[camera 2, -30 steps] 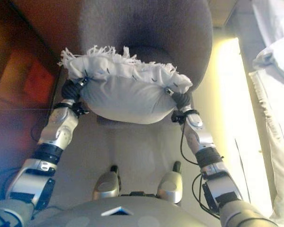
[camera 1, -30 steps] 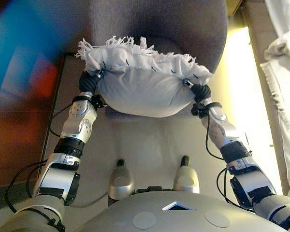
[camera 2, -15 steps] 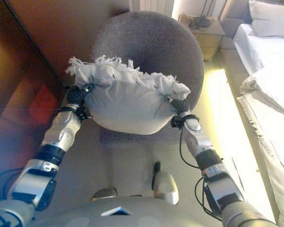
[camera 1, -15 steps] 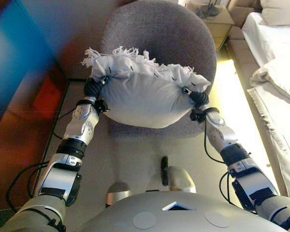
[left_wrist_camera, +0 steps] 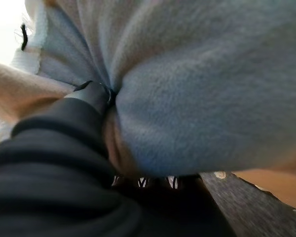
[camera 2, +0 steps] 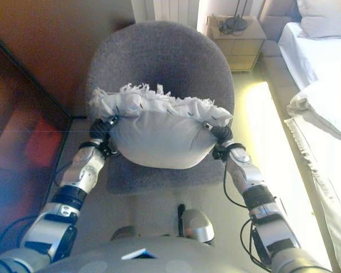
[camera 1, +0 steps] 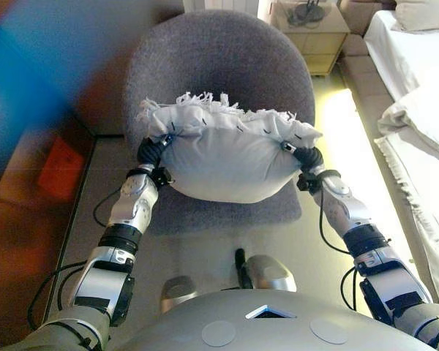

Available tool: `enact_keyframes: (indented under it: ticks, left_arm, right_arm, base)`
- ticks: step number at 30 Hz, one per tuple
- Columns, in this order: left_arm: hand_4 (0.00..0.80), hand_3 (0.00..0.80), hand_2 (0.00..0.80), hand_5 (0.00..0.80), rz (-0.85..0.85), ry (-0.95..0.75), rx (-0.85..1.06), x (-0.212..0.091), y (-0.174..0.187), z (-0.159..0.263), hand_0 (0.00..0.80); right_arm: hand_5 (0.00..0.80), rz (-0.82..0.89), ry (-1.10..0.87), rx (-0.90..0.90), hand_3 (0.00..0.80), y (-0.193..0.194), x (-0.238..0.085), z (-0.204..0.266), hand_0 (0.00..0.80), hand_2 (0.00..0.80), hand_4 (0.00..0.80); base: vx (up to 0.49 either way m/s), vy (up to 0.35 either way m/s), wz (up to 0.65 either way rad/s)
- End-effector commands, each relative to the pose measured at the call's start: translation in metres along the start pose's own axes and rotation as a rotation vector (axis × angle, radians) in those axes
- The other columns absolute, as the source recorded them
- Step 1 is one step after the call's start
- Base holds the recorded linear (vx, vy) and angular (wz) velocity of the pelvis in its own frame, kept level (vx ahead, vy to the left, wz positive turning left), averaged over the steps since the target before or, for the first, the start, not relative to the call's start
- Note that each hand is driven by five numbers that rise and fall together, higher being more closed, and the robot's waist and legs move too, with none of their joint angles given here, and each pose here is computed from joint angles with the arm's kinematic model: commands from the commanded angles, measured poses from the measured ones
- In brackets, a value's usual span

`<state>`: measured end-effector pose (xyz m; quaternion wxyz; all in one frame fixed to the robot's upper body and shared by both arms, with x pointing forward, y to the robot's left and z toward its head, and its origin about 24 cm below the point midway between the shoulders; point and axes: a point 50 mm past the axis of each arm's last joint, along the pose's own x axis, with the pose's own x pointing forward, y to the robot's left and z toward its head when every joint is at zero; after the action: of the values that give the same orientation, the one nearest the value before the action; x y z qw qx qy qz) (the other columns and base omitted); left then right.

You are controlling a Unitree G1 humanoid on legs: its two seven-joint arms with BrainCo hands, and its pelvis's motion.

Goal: Pick up the cushion and take it to the sofa

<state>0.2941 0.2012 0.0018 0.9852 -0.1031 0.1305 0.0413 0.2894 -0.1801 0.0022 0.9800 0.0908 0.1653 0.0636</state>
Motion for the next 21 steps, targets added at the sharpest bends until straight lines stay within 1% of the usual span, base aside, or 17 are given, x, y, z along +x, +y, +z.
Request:
enact_keyframes:
  ticks: [1, 4, 8, 11, 16, 18, 21]
  left_arm:
    - [0.800, 0.800, 0.800, 0.800, -0.129, -0.205, -0.002, -0.001, -0.013, 0.047, 0.800]
    - [0.800, 0.800, 0.800, 0.800, -0.143, -0.209, -0.017, 0.003, -0.016, 0.052, 0.800]
    - [0.800, 0.800, 0.800, 0.800, -0.151, -0.203, -0.038, 0.009, -0.023, 0.053, 0.800]
    - [0.800, 0.800, 0.800, 0.800, -0.165, -0.193, -0.009, 0.007, -0.024, 0.049, 0.800]
    - [0.800, 0.800, 0.800, 0.800, -0.171, -0.205, 0.029, 0.012, -0.028, 0.053, 0.800]
    - [0.800, 0.800, 0.800, 0.800, -0.179, -0.190, 0.014, 0.013, -0.030, 0.052, 0.800]
    - [0.800, 0.800, 0.800, 0.800, -0.178, -0.170, 0.024, 0.013, -0.034, 0.048, 0.800]
  right_arm:
    - [0.800, 0.103, -0.222, 0.102, 0.800, 0.026, 0.003, 0.038, 0.800, 0.800, 0.800]
    - [0.800, 0.073, -0.234, 0.107, 0.800, 0.025, 0.003, 0.042, 0.800, 0.800, 0.800]
    - [0.800, 0.036, -0.222, 0.118, 0.800, 0.021, 0.000, 0.036, 0.800, 0.800, 0.800]
    - [0.800, 0.019, -0.225, 0.124, 0.800, 0.021, -0.003, 0.033, 0.800, 0.800, 0.800]
    - [0.800, -0.047, -0.236, 0.174, 0.800, 0.022, 0.004, 0.034, 0.800, 0.800, 0.800]
    - [0.800, -0.099, -0.216, 0.188, 0.800, 0.019, 0.007, 0.030, 0.800, 0.800, 0.800]
    - [0.800, -0.159, -0.199, 0.196, 0.800, 0.015, 0.008, 0.028, 0.800, 0.800, 0.800]
  base:
    - [0.265, 0.204, -0.06]
    - [0.223, 0.214, -0.05]
    - [0.191, 0.199, 0.03]
    - [0.127, 0.152, -0.08]
    - [0.034, 0.164, 0.05]
    - [0.171, -0.026, 0.10]
    - [0.213, -0.198, 0.08]
